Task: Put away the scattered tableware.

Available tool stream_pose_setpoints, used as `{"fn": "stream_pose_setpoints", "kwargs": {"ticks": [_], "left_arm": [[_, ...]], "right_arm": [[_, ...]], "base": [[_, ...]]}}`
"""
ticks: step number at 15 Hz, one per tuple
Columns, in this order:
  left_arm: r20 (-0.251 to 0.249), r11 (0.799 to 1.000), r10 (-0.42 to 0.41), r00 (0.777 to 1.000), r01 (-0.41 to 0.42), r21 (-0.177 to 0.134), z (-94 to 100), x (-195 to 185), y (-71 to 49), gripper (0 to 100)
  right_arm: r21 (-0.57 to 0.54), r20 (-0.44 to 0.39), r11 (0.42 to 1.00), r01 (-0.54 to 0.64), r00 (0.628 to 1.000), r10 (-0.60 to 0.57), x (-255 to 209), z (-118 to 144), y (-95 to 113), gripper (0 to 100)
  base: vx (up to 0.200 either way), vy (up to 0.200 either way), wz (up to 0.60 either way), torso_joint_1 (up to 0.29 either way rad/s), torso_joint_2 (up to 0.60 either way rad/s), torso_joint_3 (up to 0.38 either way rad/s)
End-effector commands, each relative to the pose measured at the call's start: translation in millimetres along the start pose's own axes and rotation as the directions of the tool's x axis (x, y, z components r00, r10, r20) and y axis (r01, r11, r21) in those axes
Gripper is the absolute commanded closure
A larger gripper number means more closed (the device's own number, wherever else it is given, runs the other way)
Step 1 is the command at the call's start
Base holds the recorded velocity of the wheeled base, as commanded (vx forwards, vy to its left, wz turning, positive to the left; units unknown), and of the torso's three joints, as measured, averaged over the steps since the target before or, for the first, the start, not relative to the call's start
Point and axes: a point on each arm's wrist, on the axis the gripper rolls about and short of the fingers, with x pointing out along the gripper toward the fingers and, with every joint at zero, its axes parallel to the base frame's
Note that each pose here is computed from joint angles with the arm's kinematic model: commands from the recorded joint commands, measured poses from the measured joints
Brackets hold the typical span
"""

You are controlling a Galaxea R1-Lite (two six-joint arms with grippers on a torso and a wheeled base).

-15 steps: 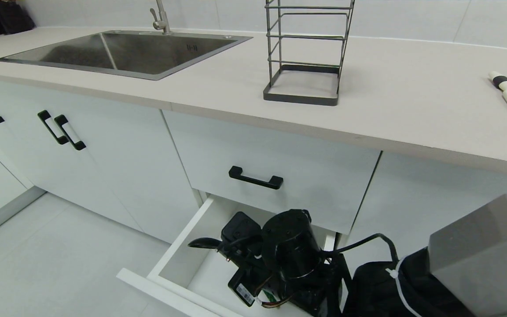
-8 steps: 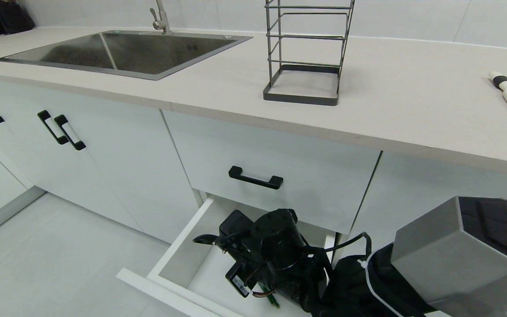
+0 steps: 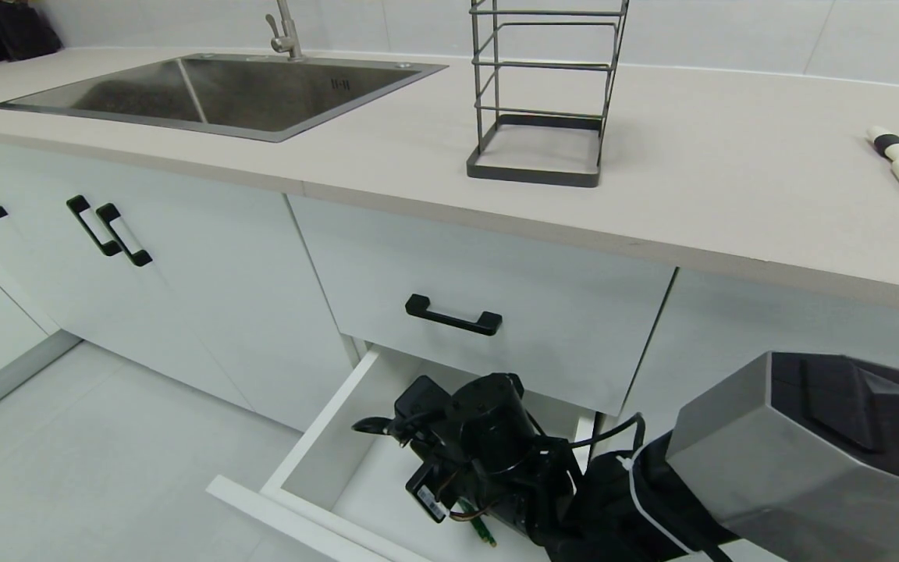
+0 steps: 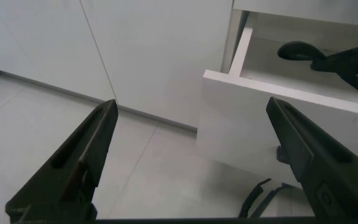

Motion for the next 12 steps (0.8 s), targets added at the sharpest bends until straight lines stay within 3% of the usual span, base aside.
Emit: {"fn": "stream_pose_setpoints", "kwargs": {"ticks": [1, 12], "left_arm": [[0.0, 1.0, 0.001, 1.0, -0.001, 0.0, -0.1, 0.0, 0.0, 0], [0.0, 1.0, 0.001, 1.0, -0.001, 0.0, -0.1, 0.0, 0.0, 0]], "right_arm": [[0.0, -0.021, 1.0, 0.007, 1.0, -0.007, 10.8, -9.3, -1.5, 100], [0.01, -0.069, 0.999, 0.035, 0.997, -0.035, 39.0, -30.3, -11.7, 100]], "base": [[0.0, 0.0, 0.0, 0.0, 0.0, 0.0], [0.0, 0.0, 0.0, 0.0, 0.0, 0.0]]}}
